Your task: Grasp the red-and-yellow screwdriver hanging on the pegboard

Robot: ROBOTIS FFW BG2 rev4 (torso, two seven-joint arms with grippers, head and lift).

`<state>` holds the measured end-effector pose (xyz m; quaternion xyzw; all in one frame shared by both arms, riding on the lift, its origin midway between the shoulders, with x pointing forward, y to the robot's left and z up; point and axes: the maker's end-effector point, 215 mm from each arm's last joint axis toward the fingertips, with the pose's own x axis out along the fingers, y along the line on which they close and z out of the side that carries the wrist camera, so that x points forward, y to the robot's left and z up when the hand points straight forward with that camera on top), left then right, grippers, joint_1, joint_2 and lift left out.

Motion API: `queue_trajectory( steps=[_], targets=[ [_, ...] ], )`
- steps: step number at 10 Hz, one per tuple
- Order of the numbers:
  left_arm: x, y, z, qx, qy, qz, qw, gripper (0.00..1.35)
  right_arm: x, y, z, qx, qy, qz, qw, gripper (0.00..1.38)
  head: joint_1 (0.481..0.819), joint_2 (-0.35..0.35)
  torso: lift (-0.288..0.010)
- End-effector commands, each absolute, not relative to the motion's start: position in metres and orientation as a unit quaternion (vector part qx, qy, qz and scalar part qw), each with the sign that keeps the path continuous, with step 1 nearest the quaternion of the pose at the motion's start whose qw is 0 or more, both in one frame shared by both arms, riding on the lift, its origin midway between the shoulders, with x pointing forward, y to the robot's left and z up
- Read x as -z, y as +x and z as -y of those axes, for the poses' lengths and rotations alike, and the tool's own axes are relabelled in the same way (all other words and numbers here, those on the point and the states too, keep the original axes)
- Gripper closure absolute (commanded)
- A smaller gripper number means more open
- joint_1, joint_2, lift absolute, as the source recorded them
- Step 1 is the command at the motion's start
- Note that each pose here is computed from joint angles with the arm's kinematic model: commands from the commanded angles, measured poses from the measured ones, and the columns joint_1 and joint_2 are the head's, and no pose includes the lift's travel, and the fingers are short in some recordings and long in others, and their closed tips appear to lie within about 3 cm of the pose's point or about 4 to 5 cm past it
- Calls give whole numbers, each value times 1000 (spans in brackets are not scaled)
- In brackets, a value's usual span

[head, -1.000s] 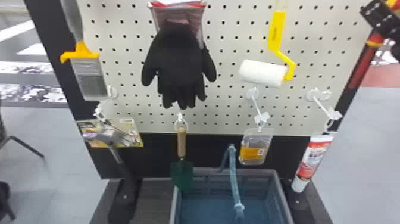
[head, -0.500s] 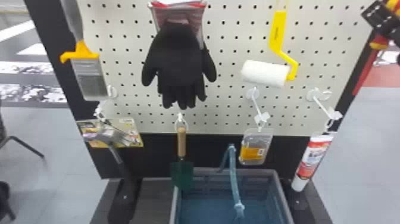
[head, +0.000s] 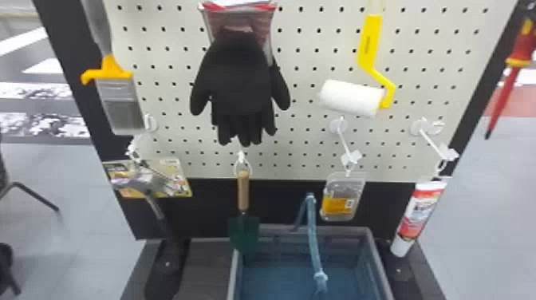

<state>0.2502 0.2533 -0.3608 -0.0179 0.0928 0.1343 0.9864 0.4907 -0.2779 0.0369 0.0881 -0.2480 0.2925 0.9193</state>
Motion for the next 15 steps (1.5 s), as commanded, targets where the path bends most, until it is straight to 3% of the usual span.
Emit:
queue_trajectory(
  steps=[1, 15],
  targets=[
    [361, 249, -253, -134, -18, -94, 986, 398, -33, 489, 278, -288, 89, 242, 922, 1104, 549, 0, -100],
    [362, 249, -253, -133, -19, -94, 986, 398, -26, 491, 283, -275, 103, 238, 926, 1165, 549, 0, -100]
  ],
)
